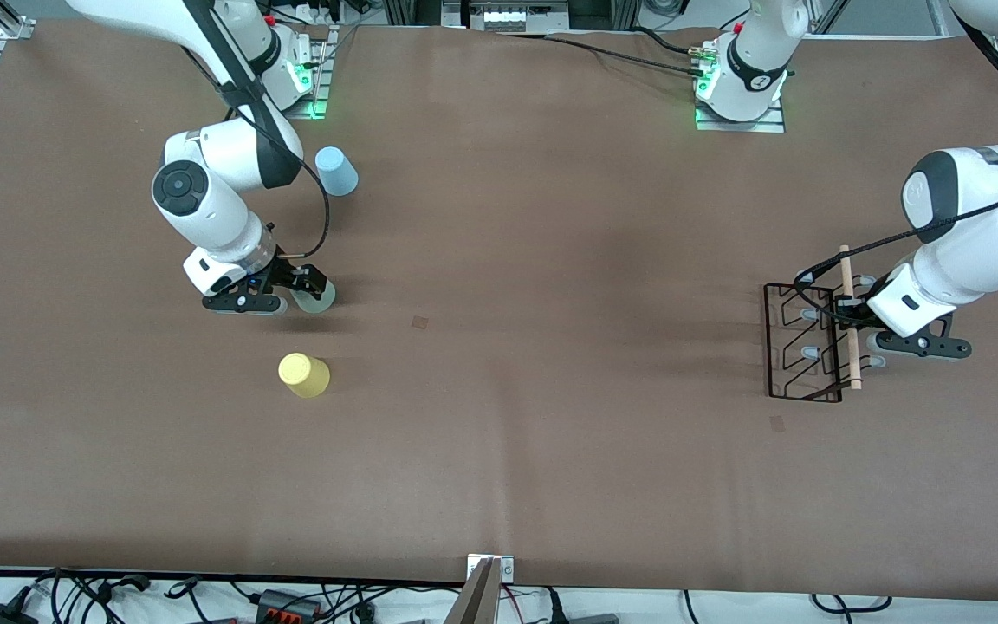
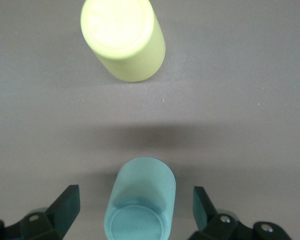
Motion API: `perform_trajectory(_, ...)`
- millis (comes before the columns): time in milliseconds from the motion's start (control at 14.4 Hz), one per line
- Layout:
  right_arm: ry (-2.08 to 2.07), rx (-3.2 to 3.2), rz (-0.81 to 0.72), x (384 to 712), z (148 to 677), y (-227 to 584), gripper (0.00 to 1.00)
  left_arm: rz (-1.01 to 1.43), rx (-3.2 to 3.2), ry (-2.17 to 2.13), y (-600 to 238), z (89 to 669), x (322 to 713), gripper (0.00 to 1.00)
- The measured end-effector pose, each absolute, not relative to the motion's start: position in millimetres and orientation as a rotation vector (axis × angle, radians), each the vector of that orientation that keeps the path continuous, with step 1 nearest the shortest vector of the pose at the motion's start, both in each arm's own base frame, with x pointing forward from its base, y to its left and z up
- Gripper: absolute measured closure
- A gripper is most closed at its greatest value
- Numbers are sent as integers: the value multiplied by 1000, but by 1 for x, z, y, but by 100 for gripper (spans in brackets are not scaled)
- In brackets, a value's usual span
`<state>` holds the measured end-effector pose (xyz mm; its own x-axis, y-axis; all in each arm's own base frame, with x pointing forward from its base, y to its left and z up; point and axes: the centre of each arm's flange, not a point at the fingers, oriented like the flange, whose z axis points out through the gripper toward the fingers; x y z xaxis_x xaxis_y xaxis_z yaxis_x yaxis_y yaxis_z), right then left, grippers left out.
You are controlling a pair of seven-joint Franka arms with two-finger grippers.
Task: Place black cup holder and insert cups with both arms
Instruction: 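Carry the rack toward the table middle while the right gripper grasps the teal cup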
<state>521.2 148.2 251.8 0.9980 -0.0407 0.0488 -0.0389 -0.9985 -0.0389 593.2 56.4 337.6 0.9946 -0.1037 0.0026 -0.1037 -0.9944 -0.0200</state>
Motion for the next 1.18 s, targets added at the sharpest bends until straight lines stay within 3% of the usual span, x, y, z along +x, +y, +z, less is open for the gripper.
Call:
perform_trajectory(418, 50, -3109, -37, 500, 227, 147, 0, 127, -3121, 288, 7, 415, 608, 84)
perform_trajectory(627, 42, -3110, -30, 497, 224, 149, 0, 98, -3121, 450, -67, 440, 610, 84)
perform_trajectory(836, 41, -3110, -31, 497, 223, 149, 0, 137, -3148, 449, -158, 429, 595, 84)
perform_trajectory(1045, 41, -3110, -31, 497, 223, 149, 12, 179, -3185, 340, -247, 411, 579, 84)
perform_trajectory(1184, 42, -3109, -41, 498, 225, 149, 33, 182, -3205, 234, -304, 406, 567, 84)
